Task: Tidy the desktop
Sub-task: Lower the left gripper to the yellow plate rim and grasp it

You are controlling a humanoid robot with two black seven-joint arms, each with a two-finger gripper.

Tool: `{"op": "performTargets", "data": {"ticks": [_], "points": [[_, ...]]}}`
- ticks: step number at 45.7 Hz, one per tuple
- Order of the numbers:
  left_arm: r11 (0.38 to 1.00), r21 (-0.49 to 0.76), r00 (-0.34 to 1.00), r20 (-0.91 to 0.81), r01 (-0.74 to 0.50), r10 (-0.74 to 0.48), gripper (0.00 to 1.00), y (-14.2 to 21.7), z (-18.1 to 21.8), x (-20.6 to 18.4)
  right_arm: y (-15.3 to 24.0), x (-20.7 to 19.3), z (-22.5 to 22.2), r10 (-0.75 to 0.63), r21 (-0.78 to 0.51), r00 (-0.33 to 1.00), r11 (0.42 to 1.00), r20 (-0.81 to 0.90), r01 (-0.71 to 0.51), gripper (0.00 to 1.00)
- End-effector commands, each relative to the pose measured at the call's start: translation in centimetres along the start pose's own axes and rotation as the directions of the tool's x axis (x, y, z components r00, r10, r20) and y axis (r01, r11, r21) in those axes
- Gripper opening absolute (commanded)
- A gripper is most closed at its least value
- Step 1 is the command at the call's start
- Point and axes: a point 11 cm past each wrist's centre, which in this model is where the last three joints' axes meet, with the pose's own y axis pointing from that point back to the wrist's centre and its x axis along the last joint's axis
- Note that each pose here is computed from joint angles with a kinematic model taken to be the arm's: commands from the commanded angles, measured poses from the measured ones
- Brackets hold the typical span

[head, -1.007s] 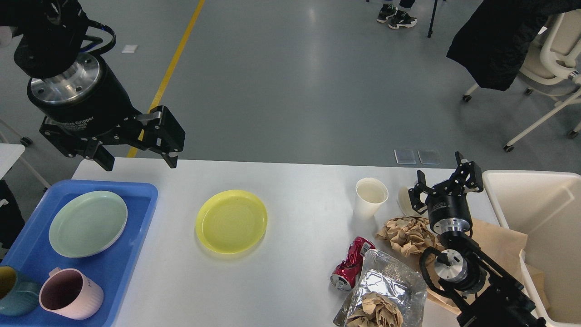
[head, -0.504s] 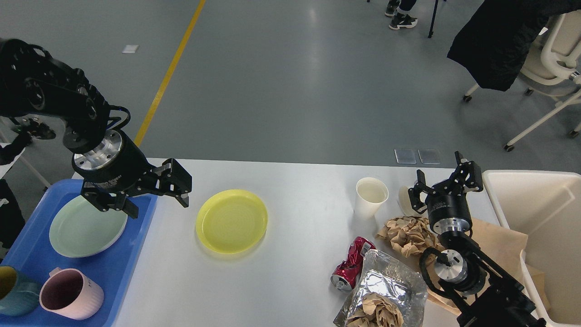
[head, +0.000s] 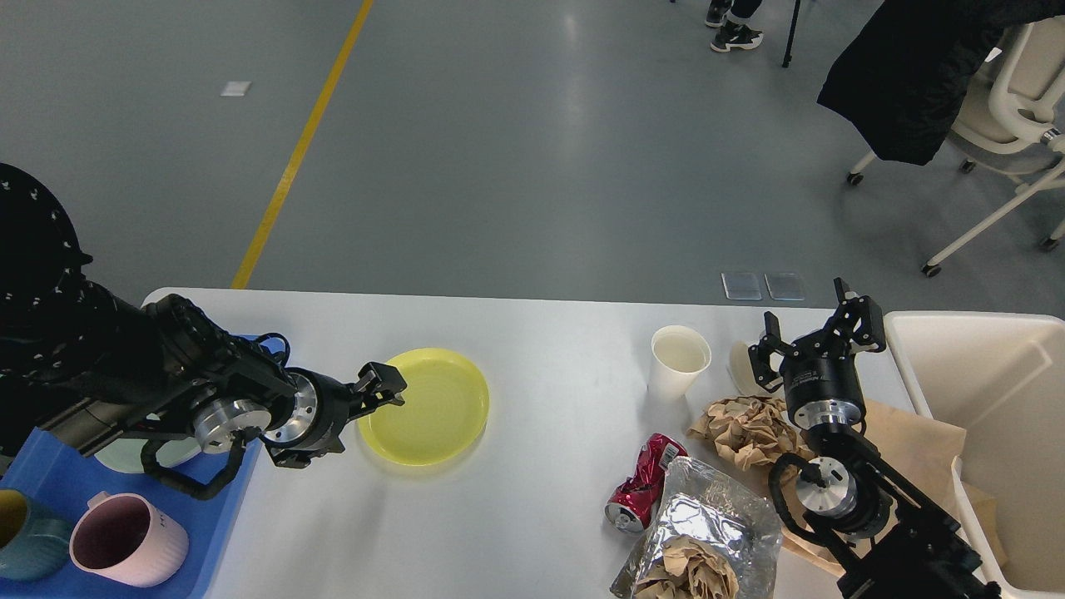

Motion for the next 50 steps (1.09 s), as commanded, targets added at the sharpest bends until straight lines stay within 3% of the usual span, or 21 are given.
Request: {"op": "performTargets", "data": {"ticks": [1,9,22,37,43,50], "points": [[1.000,0.021,1.000,-0.007,-0.010,0.010,0.97,-0.9,-1.2,-0.1,0.0,0.0,0.0,0.000,0.000,1.000,1.000,0.001,0.000,1.00],[0.999,-0.006,0.999,-0.017,-0.033,0.033,0.97,-1.4,-0.7,1.1,0.0,0.0,0.0,0.000,0.000,1.000,1.000,0.001,0.000,1.00],[0.998,-0.060,0.989,-0.145,-0.002,-0.007,0.96,-5.7,-1.8,-1.2,0.0,0.0,0.0,0.001,0.001,1.000,1.000,0.001,-0.001,1.00],[0.996,-0.068,0.979,-0.197,-0.059,0.044,0.93,-6.8,-2.5,-0.4,0.0,0.0,0.0,0.000,0.000,1.000,1.000,0.001,0.000,1.00],[0.995,-0.073,0.974,-0.220,-0.063,0.045,0.88,-7.5,-2.7,-0.7,0.0,0.0,0.0,0.000,0.000,1.000,1.000,0.001,0.000,1.00],[0.995,-0.076,0.974,-0.222,-0.058,0.040,0.72,-7.5,-2.8,-0.8,0.0,-0.1,0.0,-0.001,0.001,1.000,1.000,0.001,0.001,1.00]]}}
